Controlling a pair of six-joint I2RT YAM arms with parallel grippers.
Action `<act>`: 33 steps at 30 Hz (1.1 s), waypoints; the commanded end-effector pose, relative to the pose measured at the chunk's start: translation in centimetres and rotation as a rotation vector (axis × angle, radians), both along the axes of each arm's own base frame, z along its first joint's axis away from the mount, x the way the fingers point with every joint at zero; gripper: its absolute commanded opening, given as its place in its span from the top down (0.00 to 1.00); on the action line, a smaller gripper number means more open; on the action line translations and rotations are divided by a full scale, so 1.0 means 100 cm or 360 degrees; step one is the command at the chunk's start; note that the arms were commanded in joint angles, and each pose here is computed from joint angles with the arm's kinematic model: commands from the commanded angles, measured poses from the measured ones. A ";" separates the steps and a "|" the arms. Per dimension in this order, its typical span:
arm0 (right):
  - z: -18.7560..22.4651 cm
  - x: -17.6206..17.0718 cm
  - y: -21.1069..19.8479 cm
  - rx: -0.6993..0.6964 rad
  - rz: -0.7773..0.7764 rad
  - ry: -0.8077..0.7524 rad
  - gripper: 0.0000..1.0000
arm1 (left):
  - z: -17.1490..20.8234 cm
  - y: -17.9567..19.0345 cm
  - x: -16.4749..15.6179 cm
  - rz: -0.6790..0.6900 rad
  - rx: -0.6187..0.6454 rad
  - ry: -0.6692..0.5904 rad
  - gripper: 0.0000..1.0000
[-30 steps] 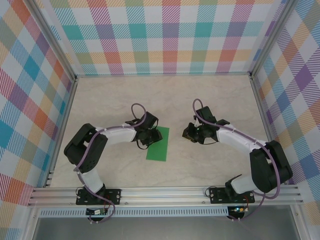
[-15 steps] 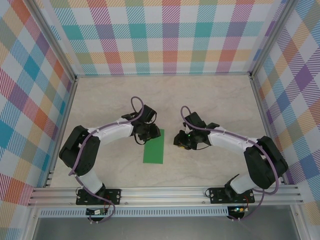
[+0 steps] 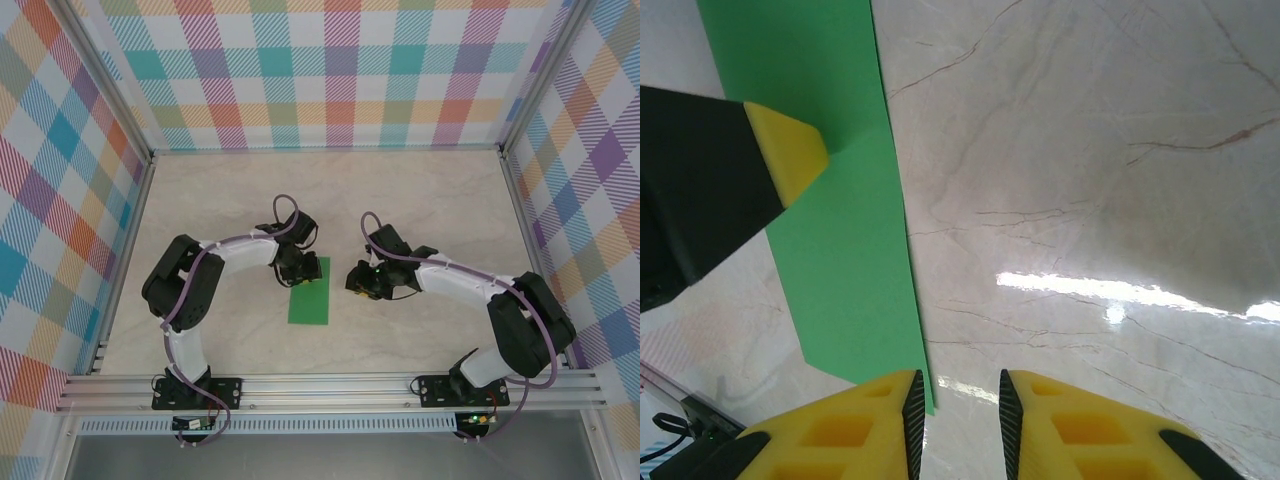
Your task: Fold a paper plane with a square sheet of paper (pick it up from the middle)
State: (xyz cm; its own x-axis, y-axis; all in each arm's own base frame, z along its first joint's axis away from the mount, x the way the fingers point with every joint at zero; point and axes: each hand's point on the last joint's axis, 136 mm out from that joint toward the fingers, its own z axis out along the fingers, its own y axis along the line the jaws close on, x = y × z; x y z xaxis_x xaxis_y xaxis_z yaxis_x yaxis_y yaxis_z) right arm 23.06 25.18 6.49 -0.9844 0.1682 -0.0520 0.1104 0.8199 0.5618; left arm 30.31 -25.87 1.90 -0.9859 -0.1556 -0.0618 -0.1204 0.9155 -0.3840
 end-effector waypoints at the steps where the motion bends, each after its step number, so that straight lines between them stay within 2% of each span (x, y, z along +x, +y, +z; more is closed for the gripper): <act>1: 0.003 0.002 0.010 0.0036 0.0026 -0.0005 0.72 | -0.029 0.035 0.014 0.0240 0.0153 0.0041 0.77; 7: 0.002 -0.001 0.024 0.0080 0.0051 0.0029 0.72 | -0.036 0.061 0.033 0.0508 0.0125 0.0045 0.78; 10: -0.001 -0.002 0.033 0.0120 0.0045 0.0060 0.64 | -0.038 0.063 0.032 0.0542 0.0096 0.0065 0.78; 14: -0.005 0.001 0.045 0.0179 0.0032 0.0107 0.61 | -0.034 0.052 0.029 0.0491 -0.0003 0.0089 0.77; 18: -0.009 0.005 0.049 0.0160 0.0029 0.0125 0.61 | 0.002 0.026 0.036 0.0343 -0.0233 0.0027 0.74; 23: -0.013 0.007 0.050 0.0148 0.0023 0.0133 0.60 | 0.041 0.031 0.031 0.0241 -0.0216 -0.0064 0.70; 33: -0.022 0.003 0.059 0.0155 0.0079 0.0184 0.61 | 0.002 0.040 0.002 0.0225 -0.0149 0.0112 0.77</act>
